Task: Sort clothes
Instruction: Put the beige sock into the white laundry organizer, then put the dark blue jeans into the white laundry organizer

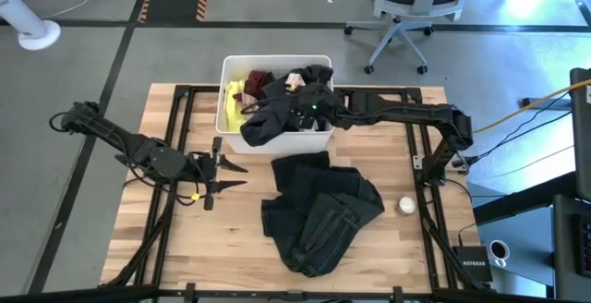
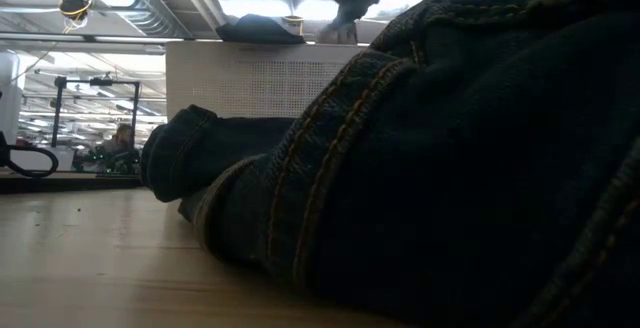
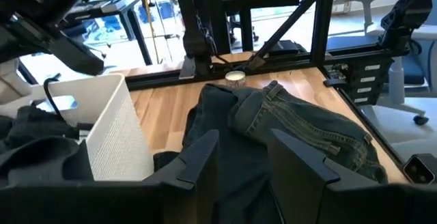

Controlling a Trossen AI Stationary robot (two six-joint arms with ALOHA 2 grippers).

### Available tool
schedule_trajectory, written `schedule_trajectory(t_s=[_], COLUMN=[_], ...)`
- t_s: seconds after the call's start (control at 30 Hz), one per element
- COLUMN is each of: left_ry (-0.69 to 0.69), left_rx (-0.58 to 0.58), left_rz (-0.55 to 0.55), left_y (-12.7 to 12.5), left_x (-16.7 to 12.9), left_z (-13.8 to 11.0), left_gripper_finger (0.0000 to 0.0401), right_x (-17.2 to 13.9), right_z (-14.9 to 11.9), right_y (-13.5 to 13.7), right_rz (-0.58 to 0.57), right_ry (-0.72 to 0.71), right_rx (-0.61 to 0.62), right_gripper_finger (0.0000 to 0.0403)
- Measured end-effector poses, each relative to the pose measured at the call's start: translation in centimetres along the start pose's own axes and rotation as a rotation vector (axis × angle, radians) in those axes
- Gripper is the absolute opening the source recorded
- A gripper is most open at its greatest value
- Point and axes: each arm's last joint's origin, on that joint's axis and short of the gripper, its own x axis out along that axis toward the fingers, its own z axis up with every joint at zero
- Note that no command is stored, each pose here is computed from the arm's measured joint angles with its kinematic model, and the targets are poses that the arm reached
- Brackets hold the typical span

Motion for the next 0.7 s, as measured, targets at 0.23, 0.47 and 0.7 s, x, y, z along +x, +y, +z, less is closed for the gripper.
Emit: schedule_trajectory(t_s=[0.23, 0.47, 0.7], left_ry=[0.003, 0.035, 0.047], left_rx=[-0.008, -0.016, -0.028], left_rz=[0.0, 0.0, 0.001], left_y=[0.0, 0.0, 0.0], left_x=[0.1, 0.1, 0.1], left_z=[0.0, -0.4, -0.5], left_gripper_finger=[0.012, 0.012, 0.012], right_x=[-0.6, -5.4, -13.1], right_z=[0.2, 2.4, 3.5], right_y=[0.6, -0.4, 3.5], right_rz=[0.08, 0.127, 0.309], right_ry=[-0.024, -0.078, -0.179], right_rx=[-0.06, -0.161, -0.344], right_gripper_finger=[0.0143, 0.0228, 0.0236])
